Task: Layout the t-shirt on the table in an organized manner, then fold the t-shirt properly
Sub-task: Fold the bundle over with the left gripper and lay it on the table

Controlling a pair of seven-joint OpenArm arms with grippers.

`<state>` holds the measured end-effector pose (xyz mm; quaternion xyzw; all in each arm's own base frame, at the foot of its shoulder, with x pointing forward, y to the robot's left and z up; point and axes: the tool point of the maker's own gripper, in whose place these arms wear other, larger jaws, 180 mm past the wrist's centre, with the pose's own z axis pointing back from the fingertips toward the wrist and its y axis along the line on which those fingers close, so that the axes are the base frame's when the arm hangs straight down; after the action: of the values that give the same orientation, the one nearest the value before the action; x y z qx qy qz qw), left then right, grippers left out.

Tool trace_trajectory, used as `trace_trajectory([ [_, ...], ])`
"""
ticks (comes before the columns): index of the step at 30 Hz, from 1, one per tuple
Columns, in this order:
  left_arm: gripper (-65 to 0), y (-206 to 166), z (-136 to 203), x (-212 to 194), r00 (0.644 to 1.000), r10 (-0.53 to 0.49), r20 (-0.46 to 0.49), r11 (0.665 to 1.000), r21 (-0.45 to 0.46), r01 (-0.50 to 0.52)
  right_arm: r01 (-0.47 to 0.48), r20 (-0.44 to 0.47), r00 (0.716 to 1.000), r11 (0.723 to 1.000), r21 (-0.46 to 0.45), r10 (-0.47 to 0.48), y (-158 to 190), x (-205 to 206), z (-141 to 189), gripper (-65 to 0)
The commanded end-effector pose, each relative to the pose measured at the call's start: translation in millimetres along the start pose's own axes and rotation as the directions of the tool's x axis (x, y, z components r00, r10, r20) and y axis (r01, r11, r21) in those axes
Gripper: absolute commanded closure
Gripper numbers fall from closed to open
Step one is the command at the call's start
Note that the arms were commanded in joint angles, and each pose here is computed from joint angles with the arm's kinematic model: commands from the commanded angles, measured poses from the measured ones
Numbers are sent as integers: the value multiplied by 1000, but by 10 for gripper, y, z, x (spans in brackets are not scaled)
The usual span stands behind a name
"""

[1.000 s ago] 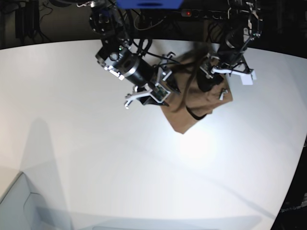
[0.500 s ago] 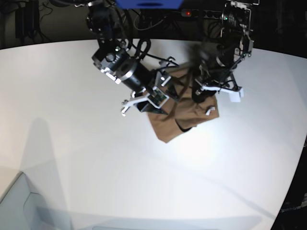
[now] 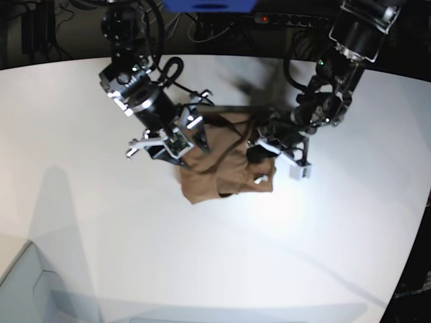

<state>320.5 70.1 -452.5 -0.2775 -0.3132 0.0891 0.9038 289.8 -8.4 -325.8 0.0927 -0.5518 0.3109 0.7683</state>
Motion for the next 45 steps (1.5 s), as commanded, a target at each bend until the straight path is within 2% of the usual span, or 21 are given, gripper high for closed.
trace_trajectory([
  [1,-1,408,43,-421,983,-33,-183,985,161,63,-1,76,997,1000,-19,3,-75,219,20,-275],
  [4,-2,339,-19,-194,960,-191,-204,965,141,222,2,72,997,998,-63,3,-224,204,78,-275],
  [7,-2,229,-99,-11,891,-394,-225,896,121,427,8,58,998,994,-105,-2,-361,152,141,-275],
  [10,-2,109,-177,34,765,-593,-251,776,77,626,13,45,999,991,-134,-7,-443,95,212,-275],
  [13,-2,10,-208,31,623,-742,-246,644,-4,765,20,26,1000,988,-152,-16,-487,19,268,-275],
  [15,-2,-62,-220,-22,501,-833,-237,530,-78,844,20,21,1000,985,-171,-17,-551,-5,299,-275],
  [18,-2,-211,-253,-76,275,-939,-207,314,-187,931,22,15,1000,983,-181,-20,-585,-30,319,-275],
  [20,-2,-321,-273,-214,126,-975,-181,173,-276,945,25,10,1000,981,-192,-23,-619,-49,336,-275],
  [22,-2,-365,-273,-328,-11,-987,-161,46,-344,938,25,4,1000,981,-194,-24,-621,-63,342,-275],
  [25,-2,-457,-285,-458,-181,-976,-125,-113,-421,900,31,-5,999,981,-191,-32,-587,-110,365,-275],
  [27,-4,-487,-280,-516,-262,-959,-106,-186,-460,868,33,-11,999,981,-190,-36,-575,-133,380,-275],
  [31,-5,-562,-341,-429,-337,-936,-102,-264,-432,863,37,-24,999,980,-195,-42,-578,-181,405,-275],
  [33,-5,-590,-359,-334,-350,-931,-102,-279,-416,866,40,-28,998,978,-203,-47,-596,-207,427,-275],
  [35,-5,-642,-370,-276,-350,-932,-92,-287,-405,868,57,-30,997,973,-222,-65,-627,-225,442,-275],
  [40,-5,-889,-404,-263,-324,-946,9,-302,-389,871,114,-28,991,946,-303,-128,-792,-304,531,-275],
  [43,-7,-947,-404,-287,-313,-949,38,-303,-390,870,117,-37,990,944,-308,-135,-792,-342,551,-275],
  [45,-35,-1052,-417,-311,-305,-950,68,-307,-387,870,118,-41,990,944,-307,-137,-787,-352,554,-275],
])
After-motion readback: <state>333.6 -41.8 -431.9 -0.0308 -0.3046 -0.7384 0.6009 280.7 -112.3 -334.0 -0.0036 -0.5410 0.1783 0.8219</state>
